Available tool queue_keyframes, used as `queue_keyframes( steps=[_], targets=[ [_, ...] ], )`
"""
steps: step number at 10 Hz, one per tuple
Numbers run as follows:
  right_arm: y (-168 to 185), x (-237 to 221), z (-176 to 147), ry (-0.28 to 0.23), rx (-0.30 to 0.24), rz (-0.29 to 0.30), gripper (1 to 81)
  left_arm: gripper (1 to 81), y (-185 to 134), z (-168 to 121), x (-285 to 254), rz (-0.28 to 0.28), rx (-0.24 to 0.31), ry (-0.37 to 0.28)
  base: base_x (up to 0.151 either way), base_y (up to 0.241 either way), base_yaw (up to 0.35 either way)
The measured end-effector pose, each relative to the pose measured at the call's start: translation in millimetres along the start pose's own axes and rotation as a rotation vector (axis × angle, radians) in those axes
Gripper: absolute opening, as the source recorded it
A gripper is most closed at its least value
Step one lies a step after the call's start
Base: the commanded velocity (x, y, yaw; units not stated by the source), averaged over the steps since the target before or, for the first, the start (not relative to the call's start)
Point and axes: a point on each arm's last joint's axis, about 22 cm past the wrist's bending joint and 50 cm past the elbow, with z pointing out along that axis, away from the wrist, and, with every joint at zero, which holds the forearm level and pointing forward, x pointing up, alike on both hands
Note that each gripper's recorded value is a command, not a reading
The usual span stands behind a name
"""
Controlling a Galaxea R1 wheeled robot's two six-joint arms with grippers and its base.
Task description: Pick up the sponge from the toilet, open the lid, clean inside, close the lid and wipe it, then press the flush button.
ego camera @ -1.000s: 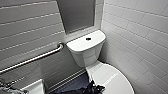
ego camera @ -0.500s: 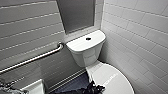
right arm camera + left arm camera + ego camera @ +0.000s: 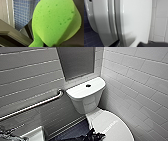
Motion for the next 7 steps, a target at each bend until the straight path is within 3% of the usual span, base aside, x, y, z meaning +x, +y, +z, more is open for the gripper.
queue_keyframes(
  steps=[7],
  targets=[
    [-1, 0, 1, 0.002, 0.002, 0.001, 1.0, 81.1, -3, 19, -10, -0.022, 0.034, -0.007, 0.000, 0.000, 0.000]
  ],
)
